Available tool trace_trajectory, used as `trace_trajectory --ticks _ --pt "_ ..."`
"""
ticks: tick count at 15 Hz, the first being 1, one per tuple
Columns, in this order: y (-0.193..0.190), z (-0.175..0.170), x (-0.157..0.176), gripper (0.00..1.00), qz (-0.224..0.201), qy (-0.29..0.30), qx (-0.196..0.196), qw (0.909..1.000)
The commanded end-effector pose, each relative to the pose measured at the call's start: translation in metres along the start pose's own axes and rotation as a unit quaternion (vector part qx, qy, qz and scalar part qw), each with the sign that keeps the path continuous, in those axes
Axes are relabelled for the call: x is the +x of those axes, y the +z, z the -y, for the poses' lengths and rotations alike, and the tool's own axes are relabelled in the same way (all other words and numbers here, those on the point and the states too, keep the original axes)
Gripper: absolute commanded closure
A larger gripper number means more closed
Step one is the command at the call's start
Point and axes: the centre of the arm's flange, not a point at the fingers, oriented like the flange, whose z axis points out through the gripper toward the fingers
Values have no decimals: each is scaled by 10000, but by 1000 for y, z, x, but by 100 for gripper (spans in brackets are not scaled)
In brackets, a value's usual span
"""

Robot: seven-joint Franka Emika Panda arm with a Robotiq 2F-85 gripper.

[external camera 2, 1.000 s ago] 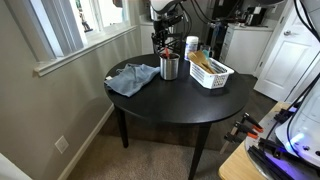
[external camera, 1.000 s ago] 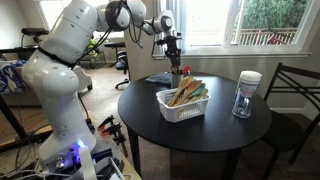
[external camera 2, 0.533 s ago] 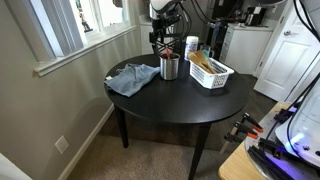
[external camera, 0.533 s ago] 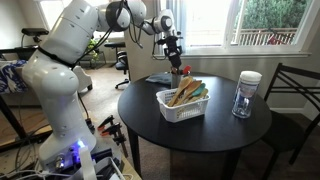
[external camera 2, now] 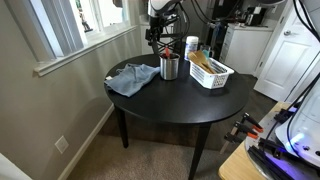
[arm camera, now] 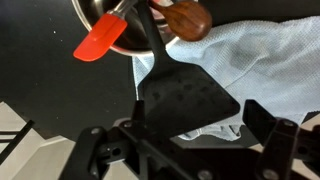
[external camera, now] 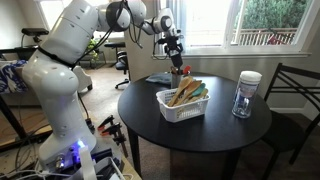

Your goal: Pick up the black spatula from the silver utensil holder and put it in the white basket

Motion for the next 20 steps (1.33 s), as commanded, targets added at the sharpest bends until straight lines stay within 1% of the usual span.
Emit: trace_trajectory --ticks 1,2,3,5,6,8,9,14,15,16,20 --pt "-6 0 -13 0 -168 9 29 9999" --pt "-5 -1 -13 0 -189 50 -34 9998" --pt "-5 -2 -13 22 -181 130 -94 9997" --pt "-4 -6 -12 33 -162 281 -270 9991" --pt "-4 -8 -12 41 -158 342 -322 9988" --pt "-3 -11 -13 55 -137 425 -397 9982" --pt "-3 -12 -13 60 -130 464 -431 9979" --pt "-1 -14 -13 93 -82 539 -456 9975" --pt "-1 -14 -13 98 -80 546 -447 9975" --pt "-1 -14 -13 99 -82 549 -439 9975" --pt "-1 -12 -13 99 -72 572 -416 9975"
